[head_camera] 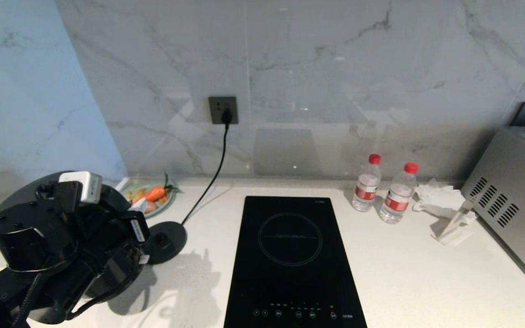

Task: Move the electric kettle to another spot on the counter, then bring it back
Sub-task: Place it on the power base

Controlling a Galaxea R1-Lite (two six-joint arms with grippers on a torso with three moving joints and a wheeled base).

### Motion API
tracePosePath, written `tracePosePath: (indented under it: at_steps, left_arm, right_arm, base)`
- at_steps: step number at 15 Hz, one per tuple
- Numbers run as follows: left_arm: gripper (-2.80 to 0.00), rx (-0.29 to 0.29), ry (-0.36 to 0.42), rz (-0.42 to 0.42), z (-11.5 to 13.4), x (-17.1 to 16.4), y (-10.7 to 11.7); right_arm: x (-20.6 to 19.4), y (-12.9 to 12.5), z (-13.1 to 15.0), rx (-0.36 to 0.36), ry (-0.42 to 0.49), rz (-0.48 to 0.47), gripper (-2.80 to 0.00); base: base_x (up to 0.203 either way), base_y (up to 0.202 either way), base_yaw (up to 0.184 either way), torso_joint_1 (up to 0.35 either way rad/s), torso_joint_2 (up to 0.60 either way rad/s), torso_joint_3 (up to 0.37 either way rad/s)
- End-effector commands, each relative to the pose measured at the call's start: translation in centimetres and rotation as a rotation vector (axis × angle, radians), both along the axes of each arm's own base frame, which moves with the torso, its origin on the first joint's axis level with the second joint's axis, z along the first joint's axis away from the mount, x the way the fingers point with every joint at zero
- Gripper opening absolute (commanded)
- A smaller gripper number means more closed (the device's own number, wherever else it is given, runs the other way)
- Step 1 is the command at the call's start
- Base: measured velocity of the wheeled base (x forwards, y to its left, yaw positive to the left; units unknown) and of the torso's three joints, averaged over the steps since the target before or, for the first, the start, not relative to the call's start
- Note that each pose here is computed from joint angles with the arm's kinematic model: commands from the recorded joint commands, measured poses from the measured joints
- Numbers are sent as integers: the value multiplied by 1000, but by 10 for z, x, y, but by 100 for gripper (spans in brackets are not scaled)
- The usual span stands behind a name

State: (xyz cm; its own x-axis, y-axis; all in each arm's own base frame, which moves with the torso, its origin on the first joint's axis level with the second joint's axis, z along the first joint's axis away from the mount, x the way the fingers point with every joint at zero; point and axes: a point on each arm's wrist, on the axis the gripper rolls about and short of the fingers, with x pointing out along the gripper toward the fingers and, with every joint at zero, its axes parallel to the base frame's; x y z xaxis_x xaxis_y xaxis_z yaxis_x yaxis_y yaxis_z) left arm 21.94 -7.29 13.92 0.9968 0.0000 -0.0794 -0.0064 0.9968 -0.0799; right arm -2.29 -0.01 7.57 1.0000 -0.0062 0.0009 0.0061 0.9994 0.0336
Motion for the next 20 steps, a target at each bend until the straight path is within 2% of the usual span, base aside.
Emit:
tracePosePath:
  at_steps: [1, 14, 20]
  left_arm:
    - [-280, 8, 20, 1, -6, 1, -3]
    - [-280, 40, 25, -52, -7, -2, -11]
    - [-280, 49, 24, -55, -7, -2, -11]
  right_arm:
    - [0, 0, 0, 0, 2, 0, -280]
    - [0, 0, 0, 0, 2, 0, -280]
    - [0, 0, 0, 0, 2, 1, -280]
  base:
    - [0, 0, 0, 0, 0, 0]
    - [0, 0, 0, 0, 0, 0]
    - [169, 0, 0, 2, 1, 4]
